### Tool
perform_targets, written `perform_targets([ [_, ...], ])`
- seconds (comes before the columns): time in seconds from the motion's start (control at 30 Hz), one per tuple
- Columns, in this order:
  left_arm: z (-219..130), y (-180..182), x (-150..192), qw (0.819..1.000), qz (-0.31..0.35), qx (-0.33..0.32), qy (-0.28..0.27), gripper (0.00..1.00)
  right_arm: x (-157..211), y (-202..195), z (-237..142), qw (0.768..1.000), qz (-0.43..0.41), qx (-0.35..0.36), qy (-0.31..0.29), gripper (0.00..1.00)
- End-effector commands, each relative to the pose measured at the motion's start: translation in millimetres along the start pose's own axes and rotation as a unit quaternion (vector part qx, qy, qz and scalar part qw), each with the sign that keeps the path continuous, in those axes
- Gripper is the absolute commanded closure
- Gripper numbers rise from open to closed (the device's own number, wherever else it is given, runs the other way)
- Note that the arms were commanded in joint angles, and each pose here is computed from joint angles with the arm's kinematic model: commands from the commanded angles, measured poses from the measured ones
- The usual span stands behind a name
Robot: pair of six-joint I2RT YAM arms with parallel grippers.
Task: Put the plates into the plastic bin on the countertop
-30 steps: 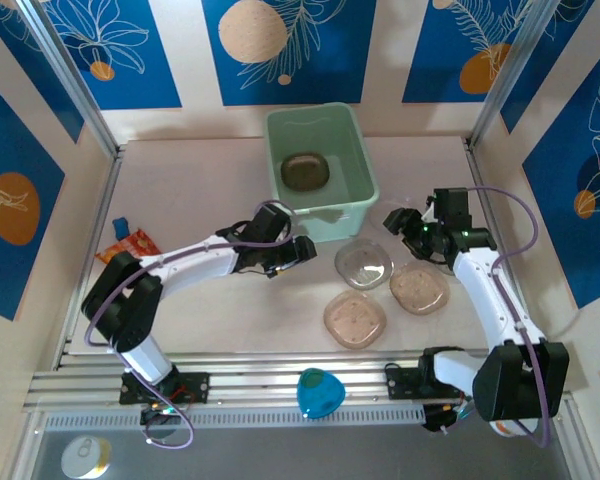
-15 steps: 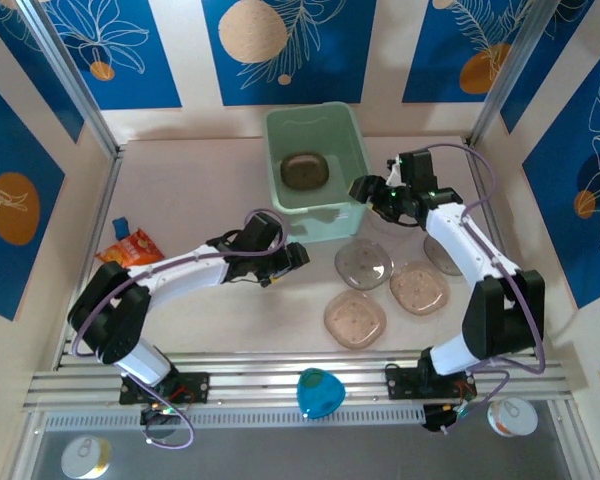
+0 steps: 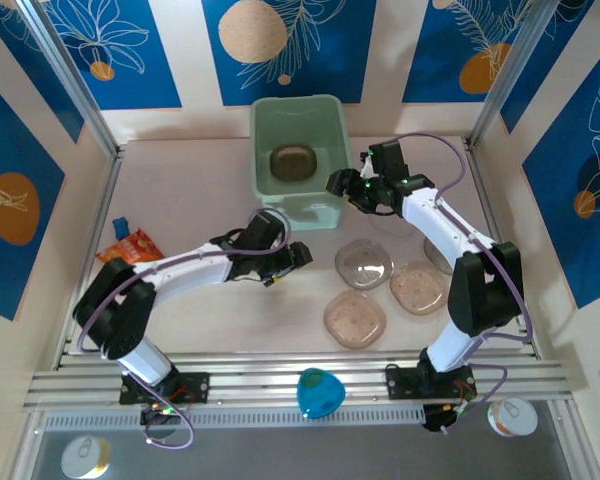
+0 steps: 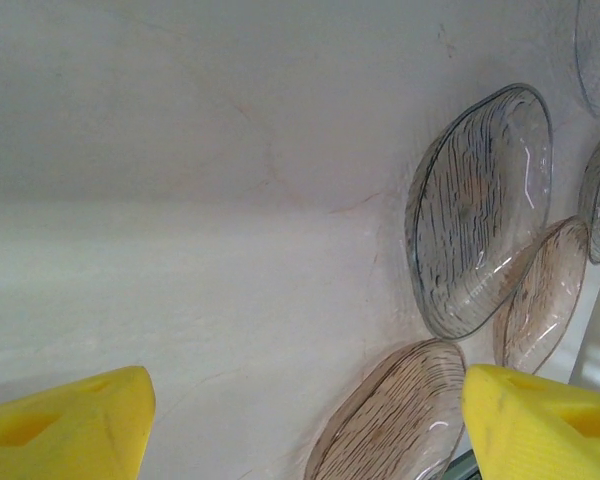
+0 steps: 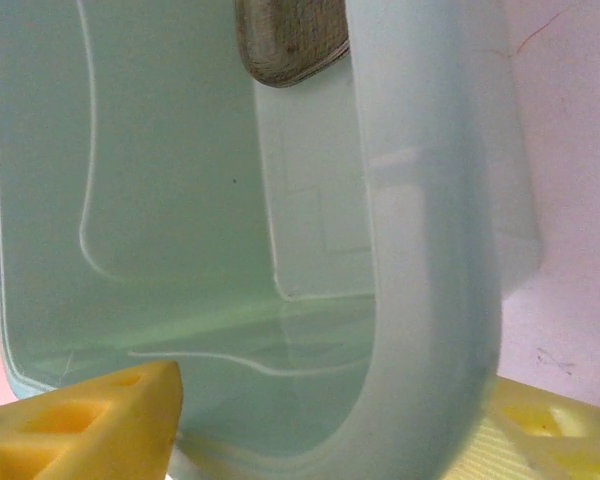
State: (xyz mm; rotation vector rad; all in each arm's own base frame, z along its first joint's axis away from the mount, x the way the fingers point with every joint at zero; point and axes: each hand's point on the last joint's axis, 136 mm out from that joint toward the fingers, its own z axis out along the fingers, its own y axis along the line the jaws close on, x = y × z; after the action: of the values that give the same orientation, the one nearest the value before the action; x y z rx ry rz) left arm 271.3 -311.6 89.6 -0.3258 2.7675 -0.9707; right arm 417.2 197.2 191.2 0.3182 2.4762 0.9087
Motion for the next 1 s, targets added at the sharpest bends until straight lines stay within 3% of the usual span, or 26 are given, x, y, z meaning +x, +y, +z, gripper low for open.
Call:
perform_targets([
  [0.0,10,-19,6,0.999,0.025,0.013,0.031,0.2,-11,11,-15,1.0,-0.017,0.005,-0.015,0.29],
  [0.17,21,-28,9,0.998,0.036,0.016,0.05,0.21,-9,-10,-67,0.996,-0.038,0.057,-0.051,0.21],
  [0.5,43,-36,13,0.995,0.044,0.001,0.085,0.23,25,-69,-132,0.996,0.003,0.056,-0.076,0.16],
  [0.97,77,-51,10,0.992,0.05,-0.015,0.112,0.25,32,-93,-137,0.996,0.063,0.022,-0.065,0.21],
])
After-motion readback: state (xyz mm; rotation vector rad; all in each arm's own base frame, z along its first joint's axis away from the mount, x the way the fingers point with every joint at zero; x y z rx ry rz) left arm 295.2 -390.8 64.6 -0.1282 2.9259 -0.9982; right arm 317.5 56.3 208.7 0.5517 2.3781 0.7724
